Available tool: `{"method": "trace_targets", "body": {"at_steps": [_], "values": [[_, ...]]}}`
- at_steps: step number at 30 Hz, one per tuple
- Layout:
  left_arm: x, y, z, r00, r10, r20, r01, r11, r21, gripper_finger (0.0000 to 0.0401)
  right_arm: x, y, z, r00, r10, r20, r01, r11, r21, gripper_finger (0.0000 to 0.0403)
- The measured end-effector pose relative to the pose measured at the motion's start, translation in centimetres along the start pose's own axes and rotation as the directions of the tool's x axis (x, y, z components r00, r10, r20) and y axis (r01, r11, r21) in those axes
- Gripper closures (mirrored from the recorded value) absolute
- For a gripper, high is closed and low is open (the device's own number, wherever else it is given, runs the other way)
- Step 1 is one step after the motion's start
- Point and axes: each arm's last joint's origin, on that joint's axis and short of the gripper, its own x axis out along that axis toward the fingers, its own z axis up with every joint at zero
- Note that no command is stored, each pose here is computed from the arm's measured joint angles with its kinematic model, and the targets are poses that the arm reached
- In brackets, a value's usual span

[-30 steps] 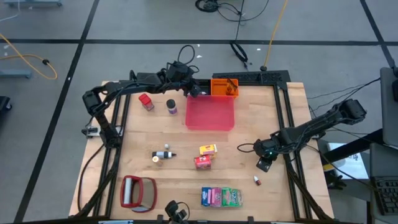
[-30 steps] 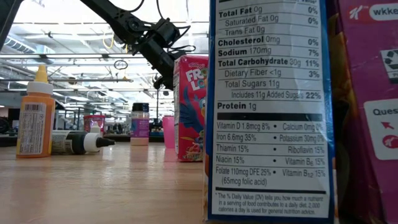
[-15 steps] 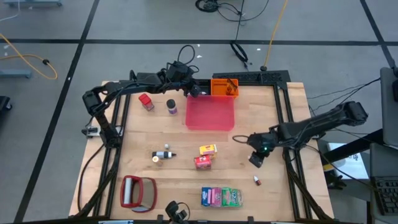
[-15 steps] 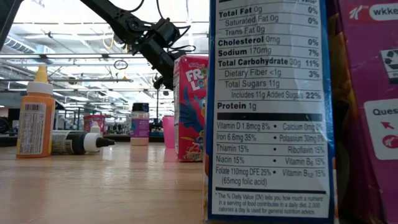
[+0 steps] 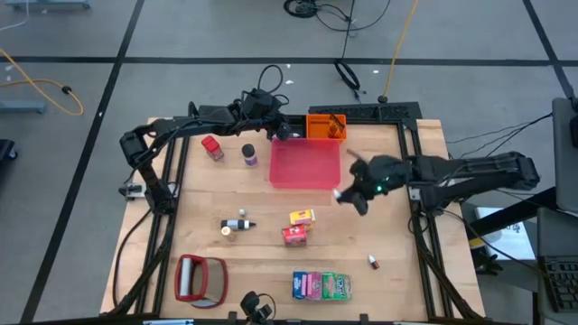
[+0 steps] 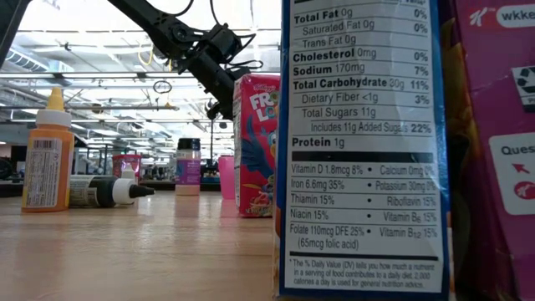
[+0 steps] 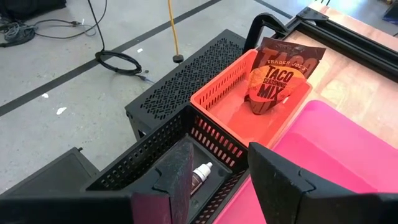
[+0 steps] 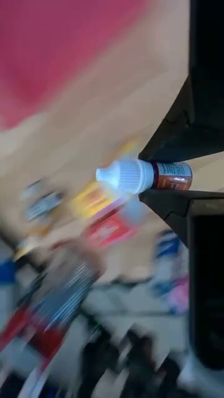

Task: Pick & Place Kitchen Items
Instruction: Put the small orange food coloring bottle into the black bin

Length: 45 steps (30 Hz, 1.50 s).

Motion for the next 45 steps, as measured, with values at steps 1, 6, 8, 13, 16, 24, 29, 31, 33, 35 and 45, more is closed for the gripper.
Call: {"method": "trace_targets", "body": {"at_steps": [1, 6, 8, 13, 16, 24, 29, 31, 33, 35, 45], "values": [[0.0, 0.0, 0.0, 1.000, -0.001, 0.000, 0.001, 1.000, -0.001, 0.0244, -0.2, 0.3, 0.7, 0.998, 0.028, 0.050, -0.027, 0.999, -0.018, 0.0354], [0.0, 0.0, 0.0, 1.000, 0.000, 0.001, 0.000, 1.000, -0.002, 0.0244, -1.4, 1.2, 4.0, 0.945, 0.155, 0.289, -0.122, 0.984, -0.128, 0.0354], [0.0, 0.0, 0.0, 1.000, 0.000, 0.001, 0.000, 1.000, -0.002, 0.0244, -1.9, 1.4, 5.1, 0.906, 0.197, 0.374, -0.141, 0.975, -0.171, 0.0354], [0.0, 0.0, 0.0, 1.000, -0.007, 0.004, 0.007, 1.000, -0.007, 0.0244, -3.3, 1.4, 7.1, 0.798, 0.272, 0.537, -0.147, 0.953, -0.264, 0.0354], [0.0, -0.2, 0.3, 0.998, -0.064, 0.025, 0.065, 0.997, -0.037, 0.0244, -3.8, 1.2, 7.8, 0.758, 0.283, 0.588, -0.129, 0.949, -0.289, 0.0354], [-1.1, -1.9, 3.2, 0.836, -0.486, 0.253, 0.515, 0.855, -0.060, 0.0244, -4.0, 0.6, 8.2, 0.753, 0.262, 0.604, -0.101, 0.952, -0.288, 0.0354], [-2.6, -3.0, 5.2, 0.632, -0.669, 0.391, 0.722, 0.692, 0.016, 0.0244, -4.0, 0.6, 8.2, 0.753, 0.263, 0.604, -0.099, 0.952, -0.291, 0.0354], [-3.2, -3.4, 5.7, 0.571, -0.701, 0.427, 0.762, 0.646, 0.042, 0.0244, -4.0, 0.6, 8.2, 0.753, 0.263, 0.603, -0.099, 0.952, -0.291, 0.0354], [-3.7, -3.9, 6.0, 0.522, -0.721, 0.457, 0.788, 0.612, 0.065, 0.0244, -3.9, 0.6, 8.2, 0.756, 0.260, 0.601, -0.097, 0.952, -0.289, 0.0354], [-4.0, -4.5, 6.2, 0.490, -0.734, 0.470, 0.805, 0.588, 0.077, 0.0244, -3.7, 0.5, 8.2, 0.761, 0.254, 0.596, -0.095, 0.954, -0.286, 0.0354], [-4.5, -7.7, 5.5, 0.436, -0.787, 0.437, 0.842, 0.528, 0.112, 0.0244, -2.4, 0.1, 8.4, 0.782, 0.237, 0.576, -0.088, 0.958, -0.273, 0.0354]]}}
